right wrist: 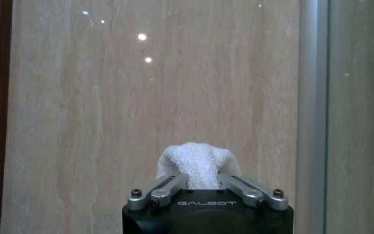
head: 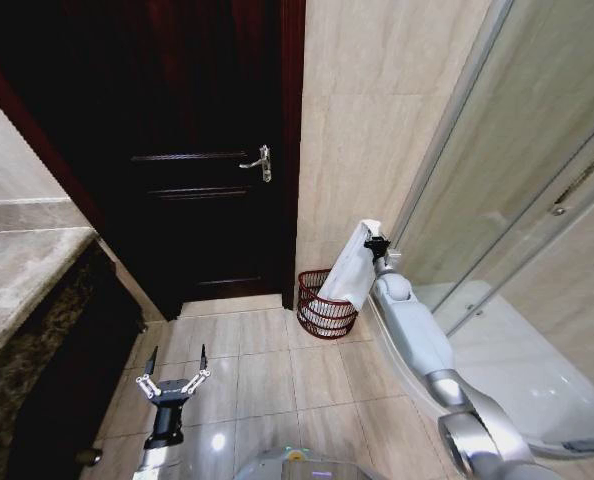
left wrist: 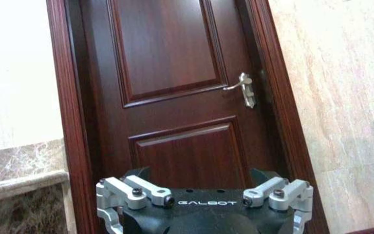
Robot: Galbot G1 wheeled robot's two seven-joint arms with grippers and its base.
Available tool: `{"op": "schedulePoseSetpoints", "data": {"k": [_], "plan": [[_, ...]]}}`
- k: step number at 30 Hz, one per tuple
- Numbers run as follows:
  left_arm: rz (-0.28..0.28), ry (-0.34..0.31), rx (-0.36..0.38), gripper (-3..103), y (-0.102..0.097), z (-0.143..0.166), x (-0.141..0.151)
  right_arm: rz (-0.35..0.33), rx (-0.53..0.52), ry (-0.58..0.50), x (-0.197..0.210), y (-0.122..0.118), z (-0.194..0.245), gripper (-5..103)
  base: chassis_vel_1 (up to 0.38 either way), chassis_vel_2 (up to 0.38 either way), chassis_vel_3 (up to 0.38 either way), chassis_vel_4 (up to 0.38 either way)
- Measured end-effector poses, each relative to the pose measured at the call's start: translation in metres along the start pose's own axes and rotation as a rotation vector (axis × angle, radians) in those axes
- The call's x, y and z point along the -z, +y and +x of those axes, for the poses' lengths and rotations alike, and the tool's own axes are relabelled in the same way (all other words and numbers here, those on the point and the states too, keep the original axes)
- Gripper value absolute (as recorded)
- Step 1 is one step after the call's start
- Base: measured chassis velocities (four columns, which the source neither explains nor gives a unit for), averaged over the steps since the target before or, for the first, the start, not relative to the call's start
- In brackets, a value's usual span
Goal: Discard the used towel into the hamper.
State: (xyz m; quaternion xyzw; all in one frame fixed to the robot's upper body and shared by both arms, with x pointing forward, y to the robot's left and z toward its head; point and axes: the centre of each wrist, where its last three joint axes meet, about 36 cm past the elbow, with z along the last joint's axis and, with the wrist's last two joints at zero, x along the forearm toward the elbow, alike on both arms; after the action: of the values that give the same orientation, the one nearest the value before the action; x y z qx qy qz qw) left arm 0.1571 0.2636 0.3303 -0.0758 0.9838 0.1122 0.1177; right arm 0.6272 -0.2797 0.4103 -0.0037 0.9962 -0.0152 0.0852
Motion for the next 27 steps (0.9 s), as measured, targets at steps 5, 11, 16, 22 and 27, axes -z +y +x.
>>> {"op": "schedulePoseSetpoints", "data": {"k": [5,11,16,22,27], "plan": [[0.001,0.005,-0.002,100,-0.001,0.002,-0.003,-0.002,0.004,-0.010,0.003,-0.001,0.003,4,0.000,0.000,0.000,0.000],[0.003,0.009,-0.003,100,-0.002,0.004,-0.006,-0.047,0.005,-0.017,0.010,0.001,0.009,4,0.000,0.000,0.000,0.000],[0.009,0.011,0.004,100,-0.002,0.004,-0.008,-0.066,0.009,-0.017,0.016,-0.001,0.014,4,0.000,0.000,0.000,0.000],[0.016,0.015,0.003,100,-0.004,0.008,-0.012,-0.053,-0.001,-0.021,0.014,-0.008,0.020,4,0.000,0.000,0.000,0.000],[0.022,0.013,-0.003,100,-0.006,0.007,-0.014,-0.034,0.002,-0.022,0.012,-0.012,0.030,4,0.000,0.000,0.000,0.000]]}}
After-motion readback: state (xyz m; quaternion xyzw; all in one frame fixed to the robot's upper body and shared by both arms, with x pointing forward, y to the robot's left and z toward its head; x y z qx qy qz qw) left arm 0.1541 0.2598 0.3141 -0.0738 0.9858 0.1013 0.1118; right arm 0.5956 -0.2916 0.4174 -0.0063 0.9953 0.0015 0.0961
